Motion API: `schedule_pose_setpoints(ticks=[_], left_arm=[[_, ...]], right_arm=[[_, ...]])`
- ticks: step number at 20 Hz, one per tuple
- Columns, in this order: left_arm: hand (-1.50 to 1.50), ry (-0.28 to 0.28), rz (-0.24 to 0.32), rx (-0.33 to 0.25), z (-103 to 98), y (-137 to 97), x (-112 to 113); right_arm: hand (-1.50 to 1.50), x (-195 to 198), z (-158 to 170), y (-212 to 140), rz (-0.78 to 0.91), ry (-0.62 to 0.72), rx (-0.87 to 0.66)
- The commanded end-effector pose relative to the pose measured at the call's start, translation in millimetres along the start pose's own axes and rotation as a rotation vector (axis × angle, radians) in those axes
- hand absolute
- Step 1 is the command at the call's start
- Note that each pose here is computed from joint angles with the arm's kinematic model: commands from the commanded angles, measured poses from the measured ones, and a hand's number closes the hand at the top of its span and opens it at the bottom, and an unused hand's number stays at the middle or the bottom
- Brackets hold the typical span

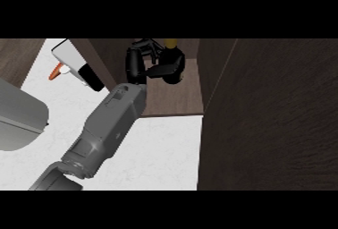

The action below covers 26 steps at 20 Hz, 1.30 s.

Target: Pick up the wine, place it into the cabinet and close the cabinet

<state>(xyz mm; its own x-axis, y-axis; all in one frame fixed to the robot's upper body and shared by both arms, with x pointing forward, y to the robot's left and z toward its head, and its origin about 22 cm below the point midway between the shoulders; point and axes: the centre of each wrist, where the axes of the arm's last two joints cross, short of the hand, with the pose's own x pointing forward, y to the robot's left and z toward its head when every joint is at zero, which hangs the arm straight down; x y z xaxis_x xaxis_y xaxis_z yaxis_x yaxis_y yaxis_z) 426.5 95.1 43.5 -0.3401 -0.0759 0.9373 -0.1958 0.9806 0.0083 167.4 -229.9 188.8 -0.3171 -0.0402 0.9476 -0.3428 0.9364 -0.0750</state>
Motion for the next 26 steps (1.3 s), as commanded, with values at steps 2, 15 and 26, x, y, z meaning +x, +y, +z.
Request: schedule_pose_setpoints(ticks=[2, 15, 26], left_arm=[[1.50, 0.056, 0.065, 0.048, -1.5, 2.3, -4.7], [1.50, 0.104, 0.139, 0.082, -6.3, 13.7, -11.0], [-1.50, 0.109, 0.011, 0.093, -1.0, 29.0, -24.5]], right_arm=[[-1.50, 10.2, 5.5, -8.6, -0.018, -0.046, 0.029], [-1.50, 18.2, 12.6, 6.4, -0.014, -0.064, 0.024], [-1.50, 15.2, -5.6, 7.6, 0.003, -0.053, 0.040]])
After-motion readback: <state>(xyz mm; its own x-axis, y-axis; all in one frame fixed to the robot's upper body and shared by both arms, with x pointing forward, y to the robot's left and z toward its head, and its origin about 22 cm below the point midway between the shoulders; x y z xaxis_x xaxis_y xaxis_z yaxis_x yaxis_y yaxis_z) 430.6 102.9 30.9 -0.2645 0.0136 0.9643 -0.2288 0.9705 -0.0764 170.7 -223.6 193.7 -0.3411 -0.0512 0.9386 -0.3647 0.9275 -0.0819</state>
